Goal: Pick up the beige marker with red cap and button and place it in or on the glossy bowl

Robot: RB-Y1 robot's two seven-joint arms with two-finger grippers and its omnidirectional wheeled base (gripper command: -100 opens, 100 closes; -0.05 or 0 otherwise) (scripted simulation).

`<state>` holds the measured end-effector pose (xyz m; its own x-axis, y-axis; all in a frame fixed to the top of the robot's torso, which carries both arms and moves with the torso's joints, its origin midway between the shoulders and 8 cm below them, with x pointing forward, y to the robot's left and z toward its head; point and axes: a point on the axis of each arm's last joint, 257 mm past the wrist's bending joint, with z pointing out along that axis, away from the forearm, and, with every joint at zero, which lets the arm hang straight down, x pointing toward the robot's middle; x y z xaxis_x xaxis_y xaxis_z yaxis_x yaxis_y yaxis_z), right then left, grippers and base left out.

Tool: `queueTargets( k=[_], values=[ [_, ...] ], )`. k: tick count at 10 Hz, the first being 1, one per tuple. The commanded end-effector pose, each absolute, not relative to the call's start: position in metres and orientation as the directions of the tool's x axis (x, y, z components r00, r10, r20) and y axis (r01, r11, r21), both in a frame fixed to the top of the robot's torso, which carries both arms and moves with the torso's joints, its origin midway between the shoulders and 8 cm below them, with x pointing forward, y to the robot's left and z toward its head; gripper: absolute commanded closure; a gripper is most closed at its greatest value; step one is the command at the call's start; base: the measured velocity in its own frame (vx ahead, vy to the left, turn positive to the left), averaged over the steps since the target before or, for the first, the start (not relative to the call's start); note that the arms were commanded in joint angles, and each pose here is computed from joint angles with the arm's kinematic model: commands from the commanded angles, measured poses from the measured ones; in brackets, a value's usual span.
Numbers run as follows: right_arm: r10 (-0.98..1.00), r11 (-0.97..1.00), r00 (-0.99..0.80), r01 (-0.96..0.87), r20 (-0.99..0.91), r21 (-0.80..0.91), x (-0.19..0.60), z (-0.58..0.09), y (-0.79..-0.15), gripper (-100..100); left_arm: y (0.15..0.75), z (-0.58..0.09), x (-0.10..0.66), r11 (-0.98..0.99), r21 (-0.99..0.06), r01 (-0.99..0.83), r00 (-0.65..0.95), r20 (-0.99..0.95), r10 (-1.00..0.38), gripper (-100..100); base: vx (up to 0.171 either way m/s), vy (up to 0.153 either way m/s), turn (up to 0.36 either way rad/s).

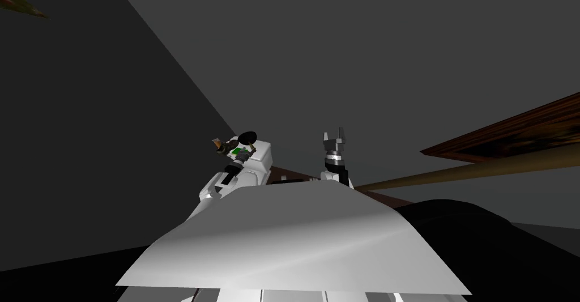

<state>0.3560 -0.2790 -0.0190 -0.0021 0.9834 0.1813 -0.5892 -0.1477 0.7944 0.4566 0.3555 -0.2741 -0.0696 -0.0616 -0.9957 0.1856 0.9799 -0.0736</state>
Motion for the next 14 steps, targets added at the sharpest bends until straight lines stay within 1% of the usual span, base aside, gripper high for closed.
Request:
queueTargets(
  k=[1, 2, 3, 4, 8, 9, 10, 11, 12, 13, 14],
  values=[
    [0.983, -0.148, -0.002, -0.589, 0.181, 0.794, 0.356, -0.019, -0.279, 0, 0.355, -0.274, 0.457, 0.98, -0.074, 0.186, -0.07, -0.996, -0.062, -100, 0.021, -0.008, -0.009],
    [0.983, -0.148, -0.002, -0.589, 0.181, 0.794, 0.356, -0.019, -0.279, 0, 0.356, -0.275, 0.457, 0.98, -0.068, 0.185, -0.071, -0.996, -0.056, 0, 0.0, 0.0, 0.0],
    [0.983, -0.148, -0.002, -0.589, 0.181, 0.794, 0.356, -0.019, -0.279, 0, 0.356, -0.275, 0.457, 0.98, -0.069, 0.185, -0.071, -0.996, -0.057, -100, 0.0, 0.0, 0.0],
    [0.983, -0.148, -0.002, -0.589, 0.181, 0.794, 0.356, -0.019, -0.279, 0, 0.356, -0.275, 0.457, 0.98, -0.069, 0.185, -0.071, -0.996, -0.056, 100, 0.0, 0.0, 0.0],
    [0.983, -0.148, -0.002, -0.589, 0.181, 0.794, 0.356, -0.019, -0.279, 0, 0.356, -0.275, 0.457, 0.98, -0.069, 0.185, -0.071, -0.996, -0.056, 100, 0.0, 0.0, 0.0],
    [0.983, -0.148, -0.002, -0.589, 0.181, 0.794, 0.356, -0.019, -0.279, 0, 0.356, -0.275, 0.457, 0.98, -0.069, 0.185, -0.071, -0.996, -0.056, 0, 0.0, 0.0, 0.0],
    [0.983, -0.148, -0.002, -0.589, 0.181, 0.794, 0.356, -0.019, -0.279, 0, 0.377, -0.286, 0.453, 0.989, -0.016, 0.148, -0.1, -0.995, -0.001, -100, 0.024, -0.112, 0.087],
    [0.983, -0.148, -0.002, -0.589, 0.181, 0.794, 0.356, -0.019, -0.279, 0, 0.388, -0.291, 0.45, 0.992, 0.012, 0.129, -0.117, -0.993, 0.027, -100, 0.065, -0.169, 0.11],
    [0.983, -0.148, -0.002, -0.589, 0.182, 0.794, 0.356, -0.019, -0.279, 0, 0.38, -0.284, 0.451, 0.99, -0.009, 0.144, -0.104, -0.995, 0.006, -100, 0.03, -0.071, 0.036],
    [0.983, -0.148, -0.002, -0.589, 0.181, 0.794, 0.356, -0.019, -0.279, 0, 0.382, -0.285, 0.451, 0.99, -0.005, 0.139, -0.107, -0.994, 0.01, 0, 0.004, -0.013, -0.004],
    [0.983, -0.148, -0.002, -0.589, 0.181, 0.794, 0.356, -0.019, -0.279, 0, 0.391, -0.284, 0.458, 0.993, -0.006, 0.117, -0.106, -0.994, 0.007, -100, -0.013, -0.007, -0.177]
  ],
)
